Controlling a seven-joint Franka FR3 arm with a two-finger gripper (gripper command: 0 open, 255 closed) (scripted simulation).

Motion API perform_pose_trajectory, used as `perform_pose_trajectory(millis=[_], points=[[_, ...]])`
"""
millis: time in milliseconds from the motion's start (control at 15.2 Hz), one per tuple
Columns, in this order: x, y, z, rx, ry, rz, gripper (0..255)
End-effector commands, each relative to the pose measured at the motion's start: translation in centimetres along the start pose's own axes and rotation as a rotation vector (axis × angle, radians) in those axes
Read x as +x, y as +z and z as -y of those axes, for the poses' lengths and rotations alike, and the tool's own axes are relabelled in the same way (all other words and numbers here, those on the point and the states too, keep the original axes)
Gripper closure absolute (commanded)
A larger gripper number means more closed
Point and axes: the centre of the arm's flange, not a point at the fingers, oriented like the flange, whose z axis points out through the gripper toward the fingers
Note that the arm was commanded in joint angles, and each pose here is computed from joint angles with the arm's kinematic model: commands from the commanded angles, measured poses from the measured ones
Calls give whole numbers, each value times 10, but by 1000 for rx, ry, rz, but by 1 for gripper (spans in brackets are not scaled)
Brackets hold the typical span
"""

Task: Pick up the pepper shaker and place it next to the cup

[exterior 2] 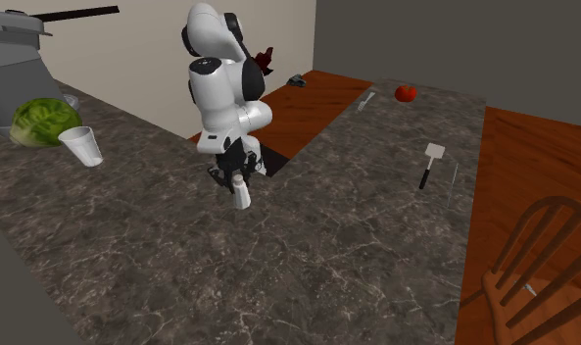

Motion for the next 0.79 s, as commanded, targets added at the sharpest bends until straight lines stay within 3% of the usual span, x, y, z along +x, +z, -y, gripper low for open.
perform_pose_trajectory(millis=[0, 726], points=[[1, -8, 1, 0, 0, 0, 255], [6, -66, 3, 0, 0, 0, 255]])
